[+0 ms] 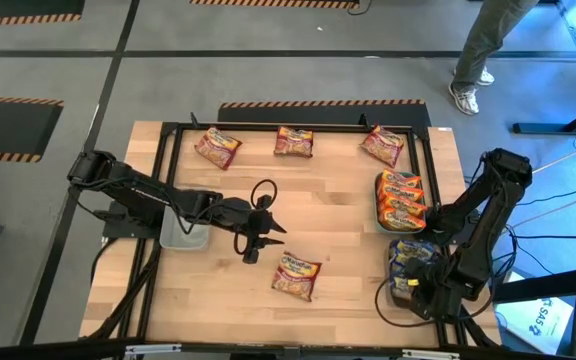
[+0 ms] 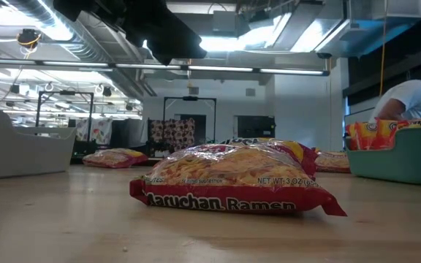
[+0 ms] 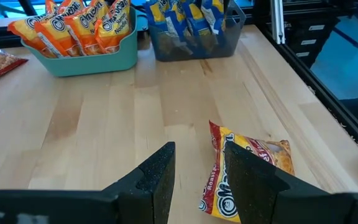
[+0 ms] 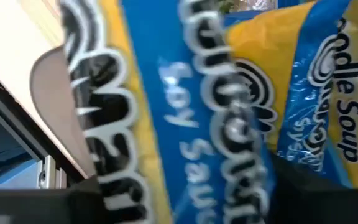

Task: Sort Maruchan noodles
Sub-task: Put the blue noodle pack into the black bin

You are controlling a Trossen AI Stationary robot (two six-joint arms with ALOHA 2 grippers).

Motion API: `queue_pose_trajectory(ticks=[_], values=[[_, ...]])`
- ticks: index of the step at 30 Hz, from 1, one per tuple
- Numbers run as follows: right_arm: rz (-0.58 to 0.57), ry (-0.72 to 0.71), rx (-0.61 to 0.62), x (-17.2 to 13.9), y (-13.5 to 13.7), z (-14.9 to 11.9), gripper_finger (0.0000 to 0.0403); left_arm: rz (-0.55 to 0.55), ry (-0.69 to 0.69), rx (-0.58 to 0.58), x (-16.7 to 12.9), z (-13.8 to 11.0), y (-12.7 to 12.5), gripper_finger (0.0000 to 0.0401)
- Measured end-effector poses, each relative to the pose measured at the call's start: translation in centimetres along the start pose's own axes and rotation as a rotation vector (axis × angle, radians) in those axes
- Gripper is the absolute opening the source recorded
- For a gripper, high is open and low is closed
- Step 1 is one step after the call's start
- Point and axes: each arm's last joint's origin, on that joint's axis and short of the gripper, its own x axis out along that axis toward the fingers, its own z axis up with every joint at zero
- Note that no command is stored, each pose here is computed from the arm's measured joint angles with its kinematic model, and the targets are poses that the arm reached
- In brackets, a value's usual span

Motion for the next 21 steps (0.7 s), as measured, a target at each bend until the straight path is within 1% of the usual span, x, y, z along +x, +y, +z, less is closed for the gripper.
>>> queue_pose_trajectory(ticks=[2, 5, 7, 9, 11, 15, 18, 21], values=[[0.0, 0.005, -0.001, 0.0, 0.0, 0.0, 0.0239, 0.0, 0.0, 0.0, 0.0, 0.0, 0.0, 0.0134], [-0.007, 0.054, -0.001, -0.1, 0.0, -0.1, 0.0268, 0.0, 0.0, 0.0, 0.0, 0.0, 0.0, 0.0134], [-0.007, 0.091, 0.013, -0.3, 0.0, 0.1, 0.0278, 0.0, 0.0, 0.0, 0.0, 0.0, 0.0, 0.0134], [0.008, 0.094, 0.022, -0.8, 0.1, 0.3, 0.0281, 0.001, 0.0, 0.0, 0.0, 0.0, 0.0, 0.0134], [0.031, 0.094, 0.019, -1.6, 0.3, 0.3, 0.0279, 0.001, 0.0, 0.0, 0.0, 0.0, 0.0, 0.0134], [0.035, 0.1, 0.024, -3.2, 0.5, 0.3, 0.0265, 0.001, 0.001, 0.0, 0.0, 0.0, 0.0, 0.0134], [0.015, 0.113, 0.045, -4.3, 0.4, 0.2, 0.0245, 0.001, 0.0, 0.0, 0.0, 0.0, 0.0, 0.0134], [0.034, 0.079, 0.038, -5.2, 0.7, 0.3, 0.0215, 0.001, 0.0, 0.0, 0.0, 0.0, 0.0, 0.0134]])
